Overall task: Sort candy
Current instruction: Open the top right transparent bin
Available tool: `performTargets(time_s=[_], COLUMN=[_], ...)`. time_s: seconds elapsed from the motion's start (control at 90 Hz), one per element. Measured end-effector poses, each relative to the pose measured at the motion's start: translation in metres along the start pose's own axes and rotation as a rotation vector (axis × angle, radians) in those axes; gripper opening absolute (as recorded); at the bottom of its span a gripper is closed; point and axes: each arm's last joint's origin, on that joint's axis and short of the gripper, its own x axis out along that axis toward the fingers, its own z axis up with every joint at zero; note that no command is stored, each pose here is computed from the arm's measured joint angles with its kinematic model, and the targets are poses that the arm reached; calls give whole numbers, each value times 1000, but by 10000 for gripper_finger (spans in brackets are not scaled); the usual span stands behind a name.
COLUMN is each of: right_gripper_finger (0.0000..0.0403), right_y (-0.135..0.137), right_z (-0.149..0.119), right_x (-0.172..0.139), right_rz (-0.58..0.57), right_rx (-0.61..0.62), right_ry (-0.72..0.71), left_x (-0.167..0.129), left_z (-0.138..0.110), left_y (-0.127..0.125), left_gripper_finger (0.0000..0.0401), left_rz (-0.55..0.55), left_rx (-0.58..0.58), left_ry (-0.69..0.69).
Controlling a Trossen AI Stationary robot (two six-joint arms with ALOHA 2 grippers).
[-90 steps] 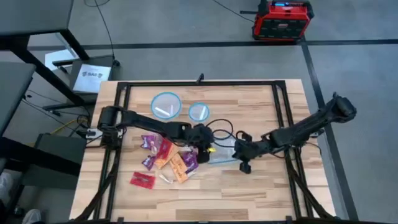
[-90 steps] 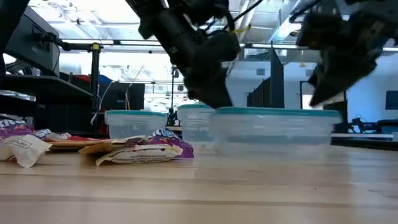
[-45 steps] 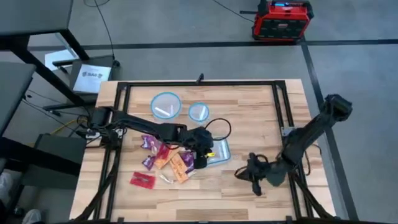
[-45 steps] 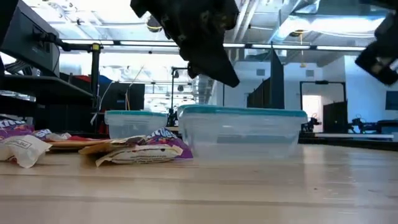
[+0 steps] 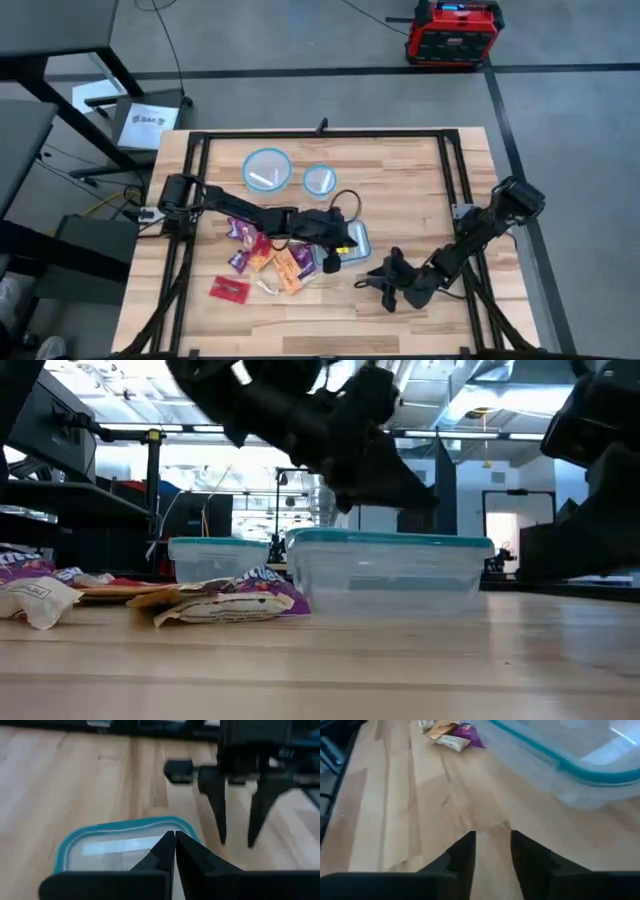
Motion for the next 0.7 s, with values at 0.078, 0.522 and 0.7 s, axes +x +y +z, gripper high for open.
performTargets(time_s=[0.078, 0.522, 0.7], right_gripper_finger=[153, 193, 193], right_y=[0, -9, -17], right_z=[-5, -15, -13], right_x=[6, 23, 23], right_rz=[9, -76, -68], right_rx=[11, 27, 34], right_ry=[-11, -97, -124], left_x=[-4, 11, 13], left_z=[-9, -39, -42], left_y=[7, 7, 5], left_gripper_finger=[0, 0, 0], left_rz=[9, -115, -142], left_rx=[-7, -59, -44], left_ry=[-26, -60, -50])
